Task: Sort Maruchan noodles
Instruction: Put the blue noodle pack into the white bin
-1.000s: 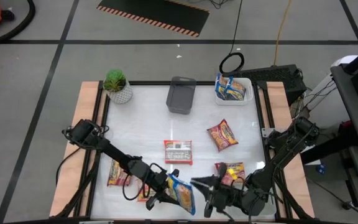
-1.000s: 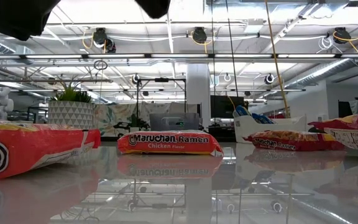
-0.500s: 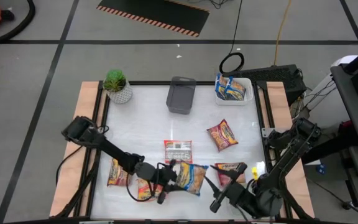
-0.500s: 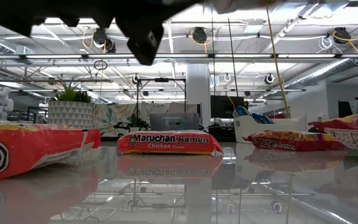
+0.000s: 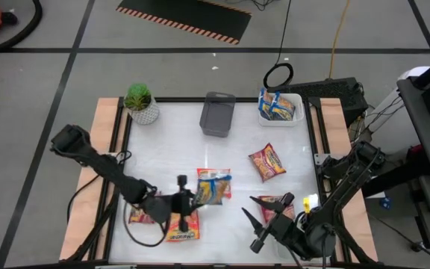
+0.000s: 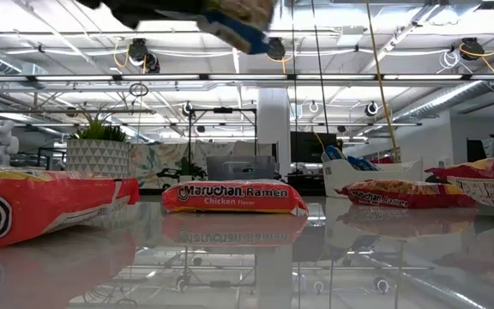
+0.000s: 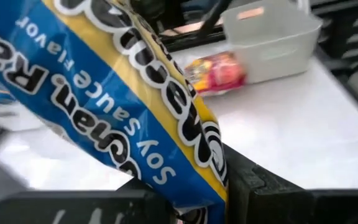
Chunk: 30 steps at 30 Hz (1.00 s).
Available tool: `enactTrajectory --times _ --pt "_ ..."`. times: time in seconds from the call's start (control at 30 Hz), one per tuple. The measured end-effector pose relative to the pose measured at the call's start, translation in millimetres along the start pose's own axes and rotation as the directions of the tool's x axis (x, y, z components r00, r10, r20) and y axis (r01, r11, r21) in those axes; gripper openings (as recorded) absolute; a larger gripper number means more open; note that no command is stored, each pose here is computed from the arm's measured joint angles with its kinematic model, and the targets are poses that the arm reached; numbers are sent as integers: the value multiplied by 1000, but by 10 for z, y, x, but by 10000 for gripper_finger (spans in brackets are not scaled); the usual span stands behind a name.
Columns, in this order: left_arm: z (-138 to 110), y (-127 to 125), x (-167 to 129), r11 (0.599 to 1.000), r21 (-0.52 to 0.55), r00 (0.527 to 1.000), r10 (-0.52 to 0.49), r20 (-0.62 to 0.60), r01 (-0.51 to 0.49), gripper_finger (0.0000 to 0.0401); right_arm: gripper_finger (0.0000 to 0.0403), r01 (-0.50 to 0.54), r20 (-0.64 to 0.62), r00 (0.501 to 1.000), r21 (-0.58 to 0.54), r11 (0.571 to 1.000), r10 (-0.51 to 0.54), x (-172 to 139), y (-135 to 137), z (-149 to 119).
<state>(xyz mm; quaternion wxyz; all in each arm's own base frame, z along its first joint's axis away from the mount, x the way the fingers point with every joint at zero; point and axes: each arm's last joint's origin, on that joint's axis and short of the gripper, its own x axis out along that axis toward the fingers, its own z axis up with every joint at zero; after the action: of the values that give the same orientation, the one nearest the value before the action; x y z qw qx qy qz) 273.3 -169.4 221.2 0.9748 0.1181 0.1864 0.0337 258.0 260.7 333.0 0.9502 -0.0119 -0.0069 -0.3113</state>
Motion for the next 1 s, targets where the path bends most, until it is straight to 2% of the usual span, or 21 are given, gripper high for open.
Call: enactTrajectory --times 0.2,0.3,0.6,0.77,0.93,1.0 --pt "4 15 -264 976 170 989 142 -36 -134 81 171 -88 12 996 24 996 88 -10 43 -58" --pt "3 12 -334 960 217 982 186 -34 -175 81 171 -136 24 990 48 990 135 27 54 -56" --pt "-85 -8 -383 911 364 969 235 -75 -192 81 171 -355 12 934 143 924 357 359 89 -168" --pt "-149 -16 -431 870 446 955 280 -95 -210 81 171 -407 -54 905 174 897 422 577 61 -271" --pt "-169 -24 -452 857 470 952 290 -99 -212 81 171 -453 -86 876 193 870 475 676 46 -311" --pt "-168 -31 -459 857 470 952 290 -96 -213 81 171 -454 -86 877 178 873 473 685 43 -312"
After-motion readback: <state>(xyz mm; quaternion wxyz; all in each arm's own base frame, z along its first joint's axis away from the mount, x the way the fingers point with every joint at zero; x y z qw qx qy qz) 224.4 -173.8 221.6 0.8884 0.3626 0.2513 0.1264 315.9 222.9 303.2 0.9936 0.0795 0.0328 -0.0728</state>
